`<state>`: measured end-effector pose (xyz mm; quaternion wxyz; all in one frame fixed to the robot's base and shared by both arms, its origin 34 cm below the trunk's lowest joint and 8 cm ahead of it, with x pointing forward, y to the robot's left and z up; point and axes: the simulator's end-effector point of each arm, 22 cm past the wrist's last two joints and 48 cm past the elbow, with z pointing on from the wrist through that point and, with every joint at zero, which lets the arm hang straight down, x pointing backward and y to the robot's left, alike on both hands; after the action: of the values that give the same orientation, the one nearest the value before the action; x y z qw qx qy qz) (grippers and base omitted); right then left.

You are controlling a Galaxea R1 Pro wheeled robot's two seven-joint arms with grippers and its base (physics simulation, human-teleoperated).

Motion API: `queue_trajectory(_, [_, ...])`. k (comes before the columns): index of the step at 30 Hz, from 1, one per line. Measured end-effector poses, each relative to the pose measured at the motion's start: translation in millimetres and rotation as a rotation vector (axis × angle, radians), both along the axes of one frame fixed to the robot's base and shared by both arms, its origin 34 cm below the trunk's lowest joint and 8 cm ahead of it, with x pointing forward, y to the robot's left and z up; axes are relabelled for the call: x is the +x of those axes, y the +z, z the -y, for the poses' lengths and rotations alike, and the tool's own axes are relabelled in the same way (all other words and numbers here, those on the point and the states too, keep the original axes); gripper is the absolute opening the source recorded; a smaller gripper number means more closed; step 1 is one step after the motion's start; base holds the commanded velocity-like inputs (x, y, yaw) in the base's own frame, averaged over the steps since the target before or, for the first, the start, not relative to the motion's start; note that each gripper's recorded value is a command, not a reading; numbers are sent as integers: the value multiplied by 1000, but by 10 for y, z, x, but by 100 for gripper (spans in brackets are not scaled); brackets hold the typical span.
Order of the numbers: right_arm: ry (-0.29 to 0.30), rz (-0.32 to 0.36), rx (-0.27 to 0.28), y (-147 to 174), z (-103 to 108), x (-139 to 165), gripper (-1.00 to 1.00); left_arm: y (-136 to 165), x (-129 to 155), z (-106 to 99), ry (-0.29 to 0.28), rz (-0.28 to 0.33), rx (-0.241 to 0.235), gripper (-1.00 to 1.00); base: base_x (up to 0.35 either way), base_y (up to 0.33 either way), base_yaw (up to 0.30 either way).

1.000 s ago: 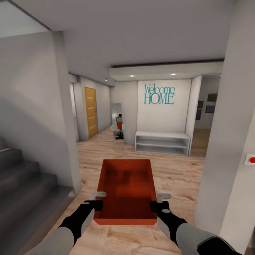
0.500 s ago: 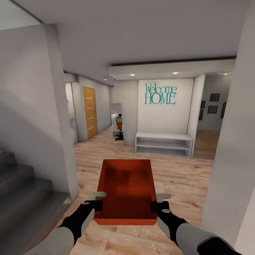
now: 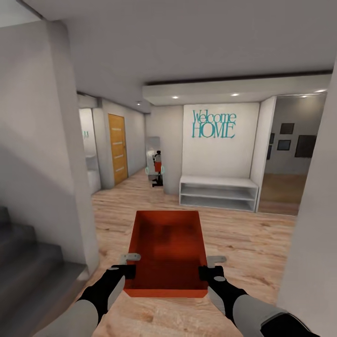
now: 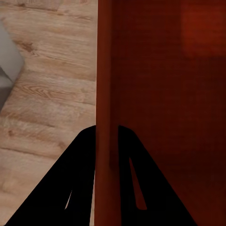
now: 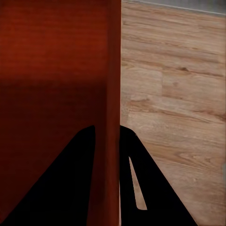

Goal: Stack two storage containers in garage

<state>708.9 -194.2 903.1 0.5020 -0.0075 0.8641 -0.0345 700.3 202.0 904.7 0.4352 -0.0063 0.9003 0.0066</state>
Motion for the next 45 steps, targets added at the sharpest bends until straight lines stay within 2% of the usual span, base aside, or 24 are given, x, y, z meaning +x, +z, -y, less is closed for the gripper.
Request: queue_trajectory(45, [-1,0,1,-2,1,-2,-100,0,0,1,0,0,1,-100,323,0,0])
